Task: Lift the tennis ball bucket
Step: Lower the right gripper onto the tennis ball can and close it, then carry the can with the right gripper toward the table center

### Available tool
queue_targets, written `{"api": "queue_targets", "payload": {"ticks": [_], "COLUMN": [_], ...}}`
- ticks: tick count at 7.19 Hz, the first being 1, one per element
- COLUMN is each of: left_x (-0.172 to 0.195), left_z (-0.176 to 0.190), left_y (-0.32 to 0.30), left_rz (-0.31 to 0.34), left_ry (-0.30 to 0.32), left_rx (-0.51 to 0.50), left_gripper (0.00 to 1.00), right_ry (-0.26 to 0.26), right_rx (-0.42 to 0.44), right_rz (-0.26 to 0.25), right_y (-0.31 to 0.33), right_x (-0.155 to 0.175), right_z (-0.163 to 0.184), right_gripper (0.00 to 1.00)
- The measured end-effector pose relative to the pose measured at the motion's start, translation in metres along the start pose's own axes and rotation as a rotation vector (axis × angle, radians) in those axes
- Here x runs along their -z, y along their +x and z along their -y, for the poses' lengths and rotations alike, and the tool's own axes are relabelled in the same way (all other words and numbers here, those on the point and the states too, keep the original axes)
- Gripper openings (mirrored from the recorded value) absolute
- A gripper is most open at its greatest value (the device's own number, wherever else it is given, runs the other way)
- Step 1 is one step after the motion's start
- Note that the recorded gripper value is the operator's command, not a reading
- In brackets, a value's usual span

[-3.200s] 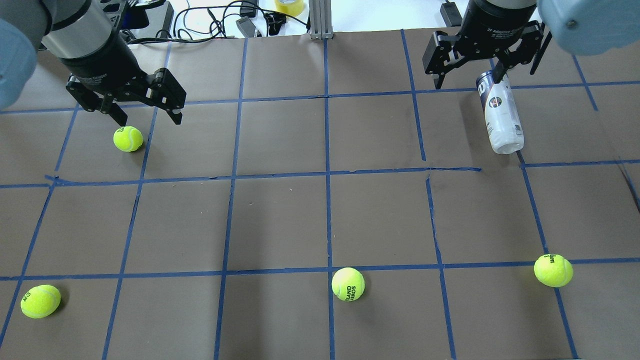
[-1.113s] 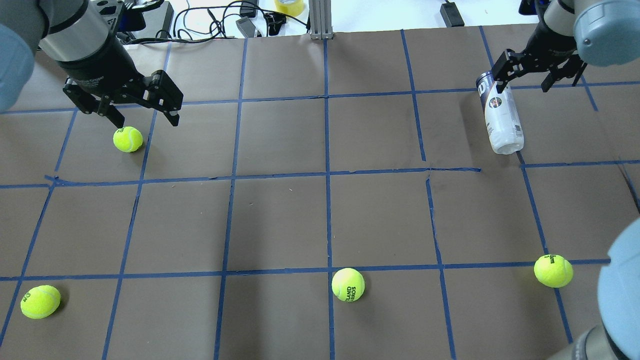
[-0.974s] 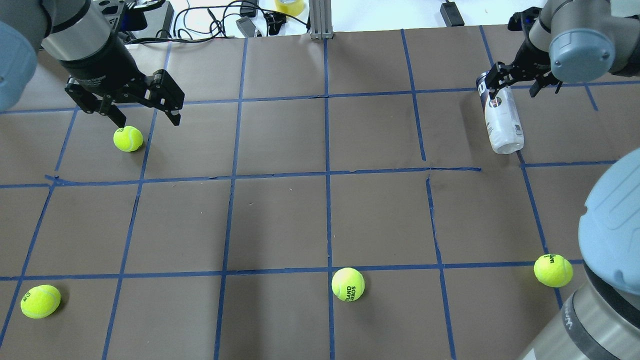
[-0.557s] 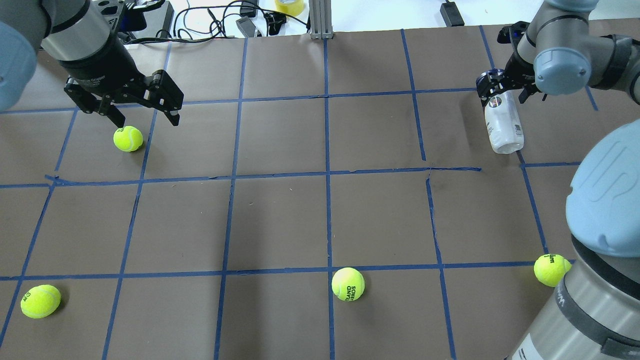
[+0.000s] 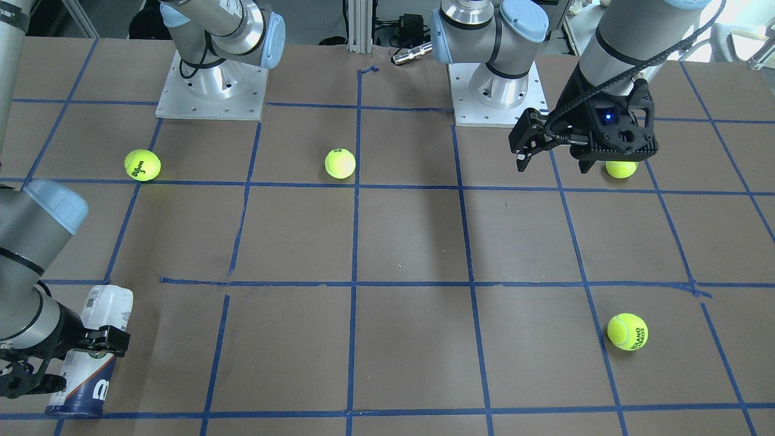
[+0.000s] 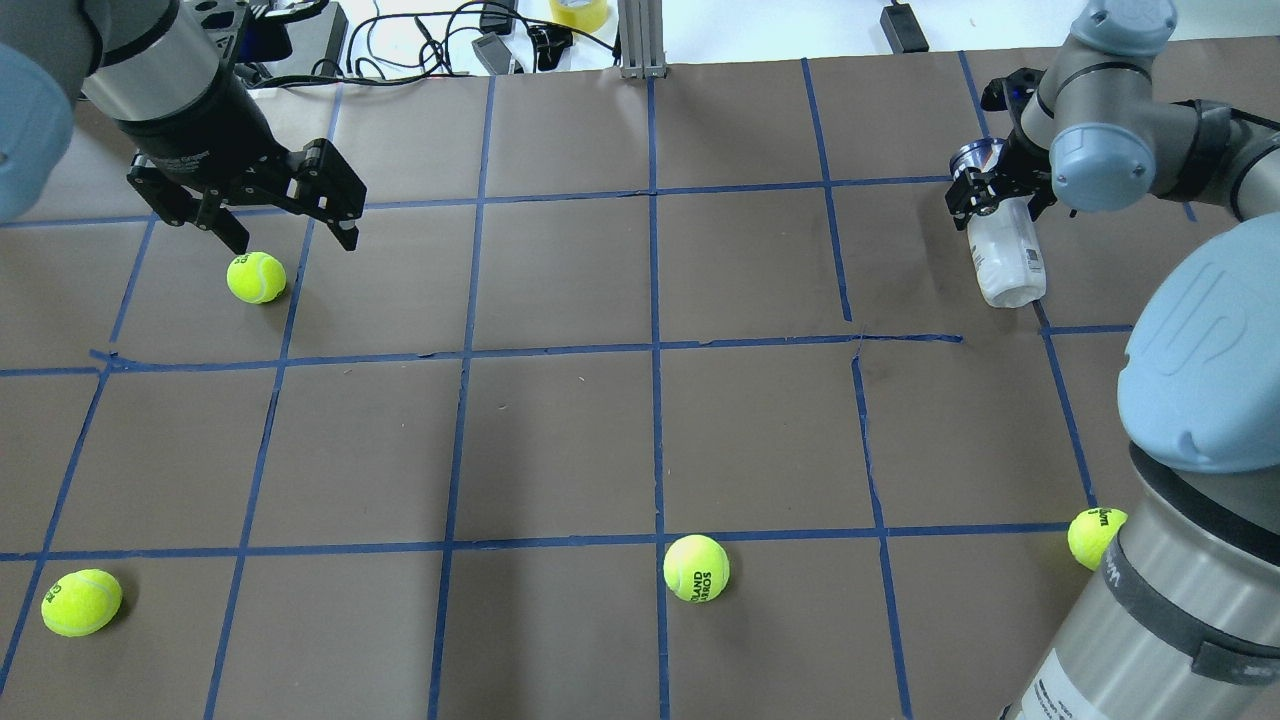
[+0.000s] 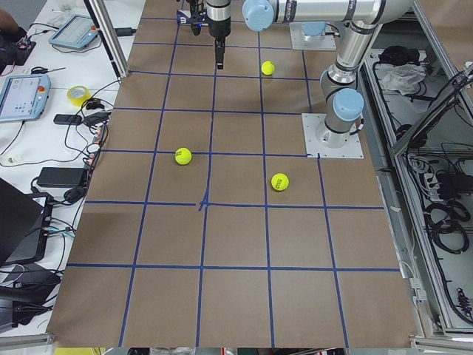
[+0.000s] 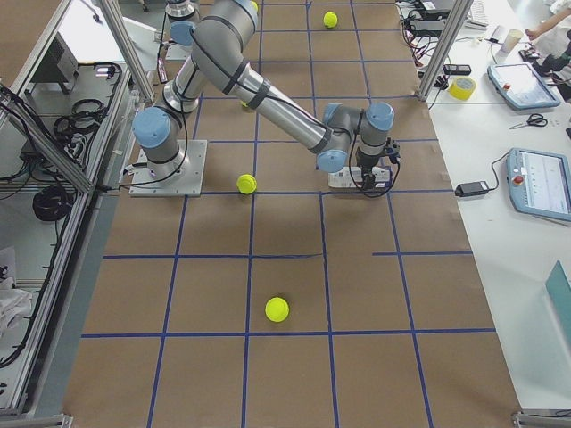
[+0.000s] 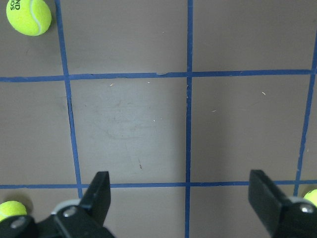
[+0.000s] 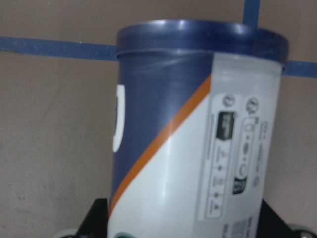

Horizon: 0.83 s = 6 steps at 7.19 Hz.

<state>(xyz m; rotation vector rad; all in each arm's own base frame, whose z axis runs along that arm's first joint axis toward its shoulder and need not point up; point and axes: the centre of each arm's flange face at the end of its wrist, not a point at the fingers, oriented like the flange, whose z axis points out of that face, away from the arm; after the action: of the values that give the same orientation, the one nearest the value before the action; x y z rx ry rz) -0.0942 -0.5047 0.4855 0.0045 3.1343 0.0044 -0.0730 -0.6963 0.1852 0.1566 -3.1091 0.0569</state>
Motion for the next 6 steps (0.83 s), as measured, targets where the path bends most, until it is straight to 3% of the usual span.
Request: {"api": "queue_targets", "payload": {"ticks": [1, 2, 3, 6], "left_x": [0.0000, 0.0003, 0.0005, 0.0017], "left_z": [0.0002, 0.0003, 0.0006, 0.0013], "left_y": [-0.0001, -0.0006, -0.0016, -0.0047], "left_rz": [0.000, 0.001, 0.002, 0.004], "left_ry": [0.001, 0.003, 0.005, 0.012], "left_rx": [-0.001, 0.000, 0.001, 0.005], "left_gripper": [1.00, 1.00, 1.00, 1.00], "right_ry": [-0.003, -0.005, -0.006, -0.003], "right_rx": [0.016, 0.026, 0.031, 0.028], "right_rz": [0.002, 0.003, 0.004, 0.004], "right_y": [0.0040, 0.0055, 0.0056, 0.0062], "right_x": [-0.0045, -0.0069, -0.0083, -0.0036], "right_z": [-0.0006, -0.0008, -0.0008, -0.0005], "right_gripper": [0.98, 0.84, 0.76, 0.76]}}
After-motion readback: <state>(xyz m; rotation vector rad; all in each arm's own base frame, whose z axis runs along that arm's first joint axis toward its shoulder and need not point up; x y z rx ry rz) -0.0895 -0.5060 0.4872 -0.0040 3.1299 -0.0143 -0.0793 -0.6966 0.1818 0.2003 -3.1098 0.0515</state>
